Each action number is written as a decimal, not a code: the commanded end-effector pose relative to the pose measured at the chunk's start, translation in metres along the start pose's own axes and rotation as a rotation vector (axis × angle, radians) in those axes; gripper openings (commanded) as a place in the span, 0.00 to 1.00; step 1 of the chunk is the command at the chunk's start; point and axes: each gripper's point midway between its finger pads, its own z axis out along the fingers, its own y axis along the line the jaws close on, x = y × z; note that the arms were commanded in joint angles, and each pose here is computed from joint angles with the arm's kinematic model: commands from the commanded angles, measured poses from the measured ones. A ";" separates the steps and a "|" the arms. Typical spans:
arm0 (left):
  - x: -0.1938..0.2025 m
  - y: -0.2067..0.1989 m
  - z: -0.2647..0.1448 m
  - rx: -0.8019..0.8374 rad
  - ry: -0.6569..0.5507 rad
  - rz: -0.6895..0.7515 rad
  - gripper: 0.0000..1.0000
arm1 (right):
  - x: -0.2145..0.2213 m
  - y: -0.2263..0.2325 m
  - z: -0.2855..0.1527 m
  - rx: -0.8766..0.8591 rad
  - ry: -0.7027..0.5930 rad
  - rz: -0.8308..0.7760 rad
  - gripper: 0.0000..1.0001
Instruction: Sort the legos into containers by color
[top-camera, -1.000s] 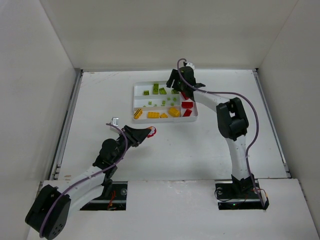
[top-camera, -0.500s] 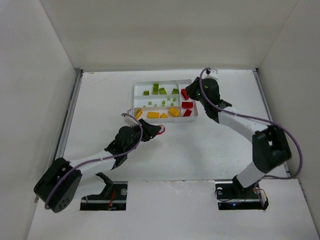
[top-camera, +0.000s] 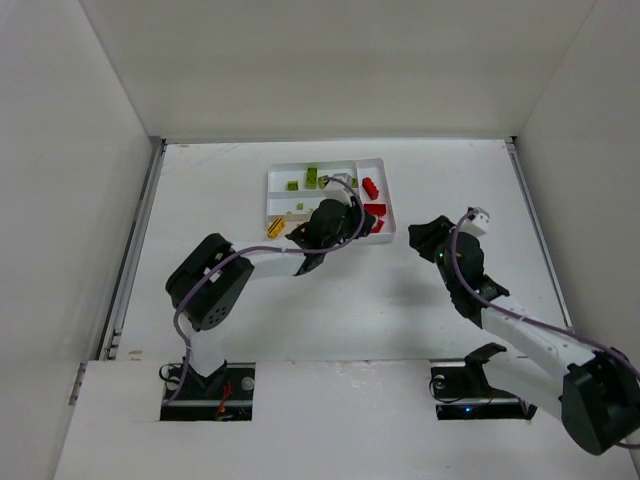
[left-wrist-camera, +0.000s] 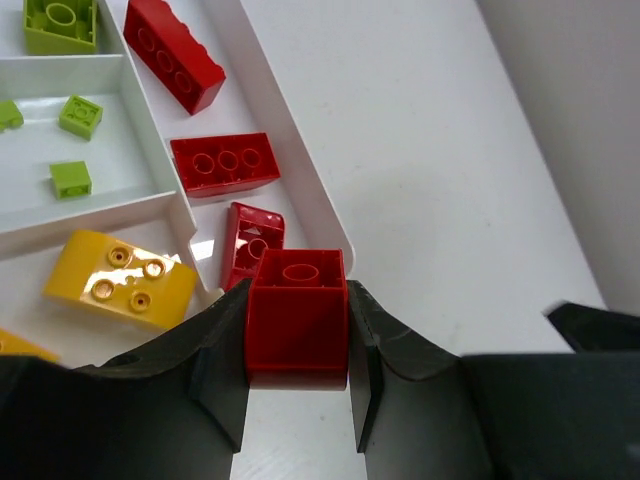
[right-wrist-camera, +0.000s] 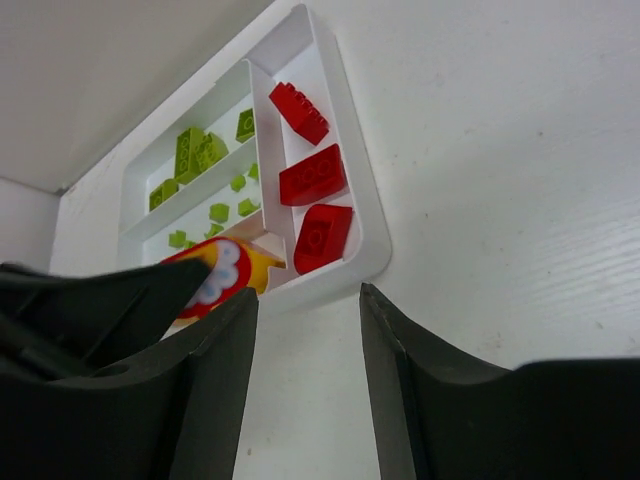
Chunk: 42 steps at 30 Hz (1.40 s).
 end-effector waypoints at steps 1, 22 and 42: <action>-0.017 -0.014 0.022 0.003 -0.030 0.078 0.21 | -0.018 -0.001 -0.014 -0.028 -0.086 0.072 0.54; -0.031 0.047 0.144 -0.238 0.037 0.164 0.24 | -0.024 0.001 -0.028 -0.095 -0.125 0.106 0.59; -0.122 -0.001 0.091 -0.146 -0.160 0.132 1.00 | -0.016 0.005 -0.023 -0.094 -0.113 0.085 0.72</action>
